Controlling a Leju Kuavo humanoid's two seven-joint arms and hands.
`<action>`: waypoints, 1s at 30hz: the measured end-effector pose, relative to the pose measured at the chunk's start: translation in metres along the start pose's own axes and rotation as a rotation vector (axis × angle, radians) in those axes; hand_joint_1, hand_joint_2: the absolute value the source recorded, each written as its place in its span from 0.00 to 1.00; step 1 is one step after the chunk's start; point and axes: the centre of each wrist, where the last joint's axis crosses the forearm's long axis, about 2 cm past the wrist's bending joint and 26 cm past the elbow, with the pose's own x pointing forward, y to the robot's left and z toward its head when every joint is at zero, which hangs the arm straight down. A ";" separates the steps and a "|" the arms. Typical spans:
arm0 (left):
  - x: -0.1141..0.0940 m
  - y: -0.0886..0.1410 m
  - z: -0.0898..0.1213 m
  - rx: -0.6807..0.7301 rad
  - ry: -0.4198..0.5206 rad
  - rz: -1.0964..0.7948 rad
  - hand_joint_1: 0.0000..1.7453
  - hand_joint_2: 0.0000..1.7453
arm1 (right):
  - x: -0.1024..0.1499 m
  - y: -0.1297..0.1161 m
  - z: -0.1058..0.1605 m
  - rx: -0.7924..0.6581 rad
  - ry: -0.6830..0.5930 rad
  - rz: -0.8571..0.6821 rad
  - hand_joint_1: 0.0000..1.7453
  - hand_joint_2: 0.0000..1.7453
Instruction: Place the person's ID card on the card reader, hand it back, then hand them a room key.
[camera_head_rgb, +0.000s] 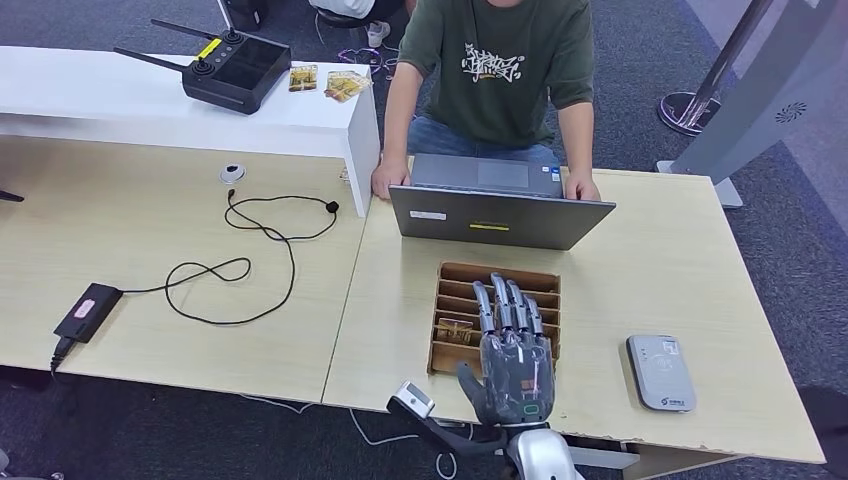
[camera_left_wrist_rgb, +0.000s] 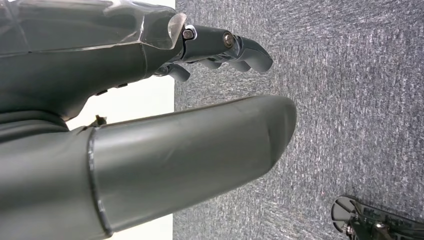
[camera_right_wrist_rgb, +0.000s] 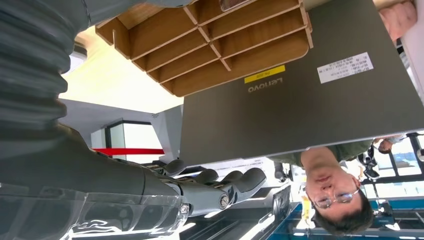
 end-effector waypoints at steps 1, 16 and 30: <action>0.000 0.000 0.000 0.000 0.000 -0.001 0.00 0.00 | 0.000 0.001 -0.001 0.003 0.002 0.000 0.00 1.00; 0.001 0.000 0.000 -0.002 0.003 -0.006 0.00 0.00 | -0.004 0.017 -0.010 0.057 0.012 0.003 0.00 1.00; 0.002 0.003 0.000 -0.003 0.013 -0.011 0.00 0.00 | -0.005 0.038 -0.025 0.170 -0.007 0.020 0.00 1.00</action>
